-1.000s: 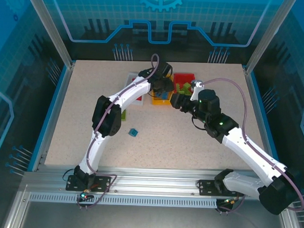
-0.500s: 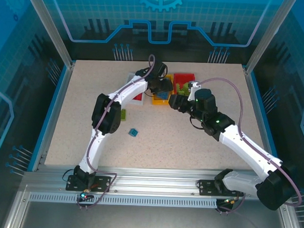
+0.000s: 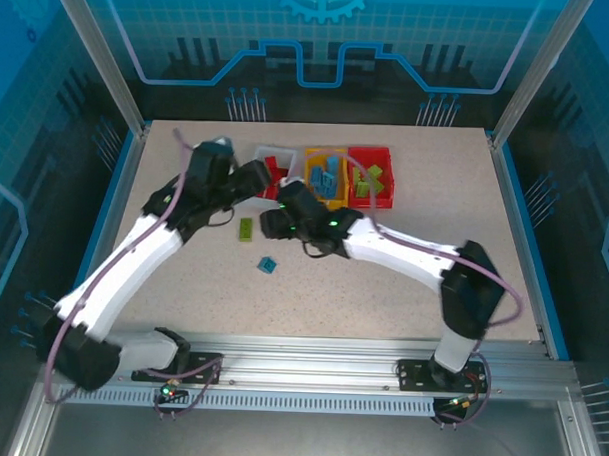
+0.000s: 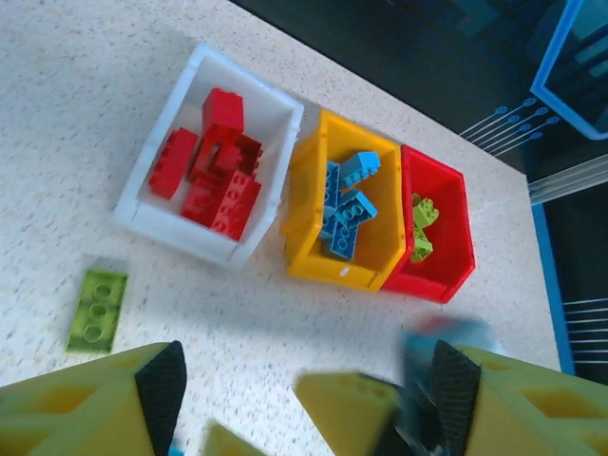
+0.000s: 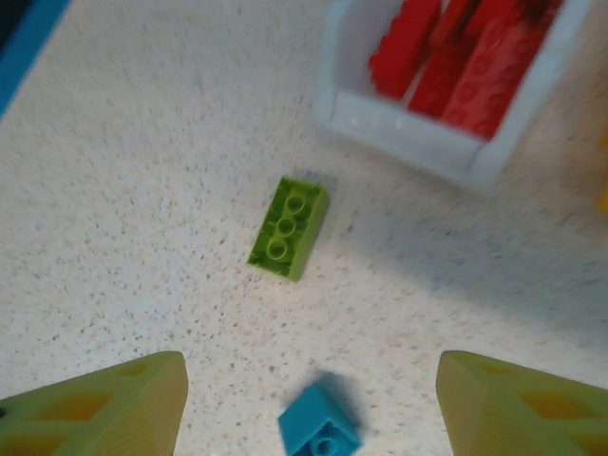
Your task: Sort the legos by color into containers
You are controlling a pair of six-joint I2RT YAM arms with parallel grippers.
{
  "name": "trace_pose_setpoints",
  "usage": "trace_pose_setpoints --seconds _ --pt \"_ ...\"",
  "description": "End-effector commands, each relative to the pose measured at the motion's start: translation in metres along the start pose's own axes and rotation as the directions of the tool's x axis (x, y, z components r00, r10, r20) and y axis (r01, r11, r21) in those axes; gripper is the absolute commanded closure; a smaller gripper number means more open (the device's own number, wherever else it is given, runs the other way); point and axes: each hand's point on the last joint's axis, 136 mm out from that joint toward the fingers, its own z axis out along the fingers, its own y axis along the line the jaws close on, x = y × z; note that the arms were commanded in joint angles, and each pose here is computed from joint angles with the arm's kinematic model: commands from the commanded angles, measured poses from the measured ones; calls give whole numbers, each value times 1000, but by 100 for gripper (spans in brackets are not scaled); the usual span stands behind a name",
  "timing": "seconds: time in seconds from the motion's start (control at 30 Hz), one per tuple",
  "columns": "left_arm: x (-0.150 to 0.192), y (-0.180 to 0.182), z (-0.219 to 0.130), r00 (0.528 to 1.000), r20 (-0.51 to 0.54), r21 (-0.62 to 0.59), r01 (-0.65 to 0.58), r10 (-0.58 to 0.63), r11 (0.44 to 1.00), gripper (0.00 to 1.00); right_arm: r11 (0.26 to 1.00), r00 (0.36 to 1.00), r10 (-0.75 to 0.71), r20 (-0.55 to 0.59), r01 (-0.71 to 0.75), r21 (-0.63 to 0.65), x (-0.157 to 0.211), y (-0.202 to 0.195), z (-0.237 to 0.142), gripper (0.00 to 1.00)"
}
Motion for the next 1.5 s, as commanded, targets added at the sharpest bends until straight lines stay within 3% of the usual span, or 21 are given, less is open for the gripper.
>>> trace_pose_setpoints --seconds 0.0,0.17,0.47,0.6,0.93,1.03,1.17,1.27,1.47 --pt "30 29 -22 999 -32 -6 -34 34 999 21 994 997 -6 -77 14 107 17 2 26 25" --pt "56 65 -59 1000 -1 1 6 -6 1000 17 987 990 -12 -144 35 155 26 9 68 21" --pt "84 116 -90 997 23 -91 72 -70 993 20 982 982 -29 -188 63 177 40 13 125 24" --pt "90 127 -96 996 24 -115 89 -87 989 21 979 980 -17 -197 57 197 43 9 141 32" --pt "92 128 -100 996 15 -116 86 -85 990 22 968 977 20 -212 34 249 47 -4 156 64" --pt "92 126 -100 996 10 -108 86 -85 990 22 971 981 -2 -192 48 236 37 1 146 74" --pt "92 115 -94 997 -7 -65 73 -74 995 21 974 991 -97 -97 114 195 6 24 105 77" --pt "89 86 -80 997 -64 22 54 -53 998 21 968 988 -153 -13 152 201 -22 27 57 77" --pt "70 8 -44 985 -174 205 48 -12 977 22 973 995 -64 77 45 227 -53 -45 -19 76"
